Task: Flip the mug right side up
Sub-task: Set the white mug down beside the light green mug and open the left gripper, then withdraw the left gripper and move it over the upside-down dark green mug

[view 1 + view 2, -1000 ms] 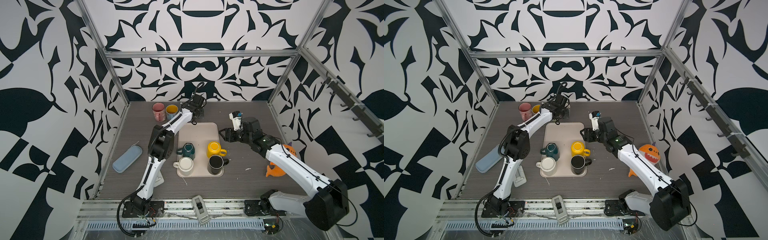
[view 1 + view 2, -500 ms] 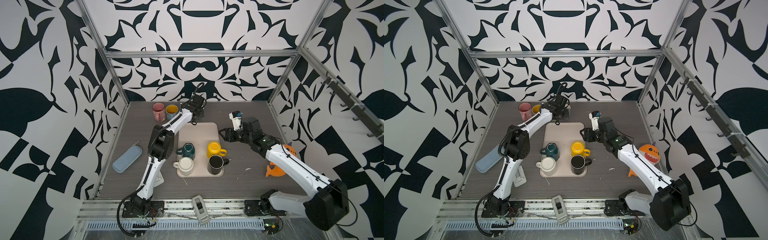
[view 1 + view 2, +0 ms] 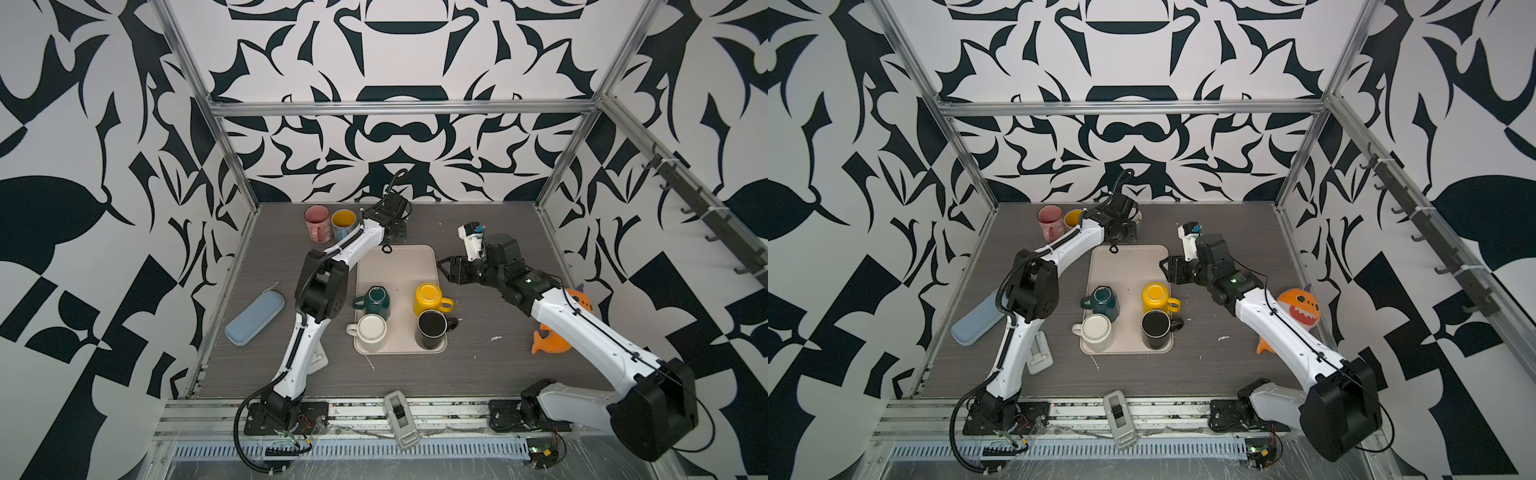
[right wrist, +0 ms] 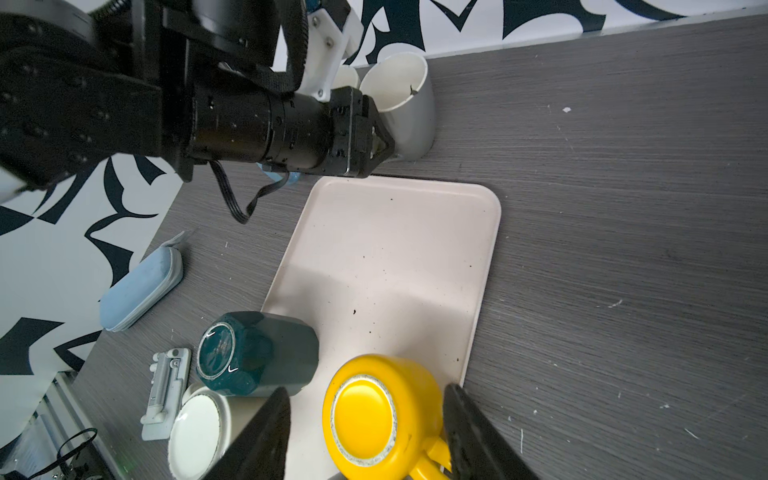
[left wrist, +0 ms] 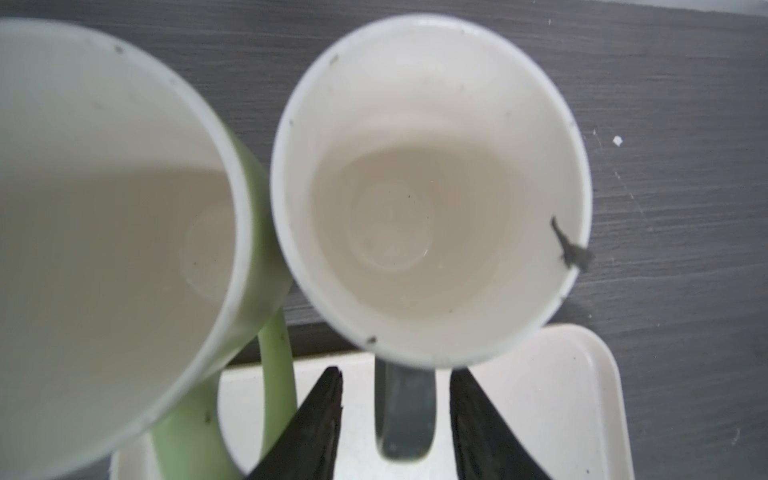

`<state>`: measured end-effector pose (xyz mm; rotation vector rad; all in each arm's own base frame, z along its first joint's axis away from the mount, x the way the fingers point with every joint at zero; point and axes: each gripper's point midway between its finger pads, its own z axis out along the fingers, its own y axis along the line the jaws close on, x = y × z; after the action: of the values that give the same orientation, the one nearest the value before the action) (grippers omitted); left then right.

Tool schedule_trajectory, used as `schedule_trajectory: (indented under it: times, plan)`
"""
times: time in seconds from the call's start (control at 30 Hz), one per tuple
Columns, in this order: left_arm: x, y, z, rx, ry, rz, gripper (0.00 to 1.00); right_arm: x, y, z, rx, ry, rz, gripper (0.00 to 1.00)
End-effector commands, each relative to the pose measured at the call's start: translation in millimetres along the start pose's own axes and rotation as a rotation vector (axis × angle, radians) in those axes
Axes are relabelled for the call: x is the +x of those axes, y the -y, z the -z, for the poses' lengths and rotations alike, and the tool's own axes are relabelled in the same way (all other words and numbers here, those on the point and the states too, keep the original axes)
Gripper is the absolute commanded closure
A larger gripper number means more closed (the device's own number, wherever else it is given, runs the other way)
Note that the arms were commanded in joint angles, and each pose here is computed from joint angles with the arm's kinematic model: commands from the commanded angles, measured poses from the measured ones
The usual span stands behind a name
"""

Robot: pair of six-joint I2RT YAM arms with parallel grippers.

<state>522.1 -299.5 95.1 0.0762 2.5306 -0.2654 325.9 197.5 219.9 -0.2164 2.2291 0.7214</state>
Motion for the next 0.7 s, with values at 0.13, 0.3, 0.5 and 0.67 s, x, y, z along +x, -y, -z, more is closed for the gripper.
schedule_trajectory:
  times: [0.13, 0.3, 0.5, 0.67]
  plan:
    - [-42, 26, 92, 0.102, 0.150, -0.008, 0.53, -10, -6, 2, -0.028, 0.038, -0.016, 0.38]
    - [-49, 36, 164, 0.196, 0.216, 0.006, 0.53, -8, -7, -3, -0.042, 0.012, -0.027, 0.38]
    - [-22, 8, 238, 0.276, 0.295, 0.209, 0.51, -4, -10, -15, -0.071, -0.018, -0.072, 0.39]
    - [23, -32, 266, 0.308, 0.265, 0.496, 0.49, -5, -6, -22, -0.049, -0.023, -0.095, 0.41]
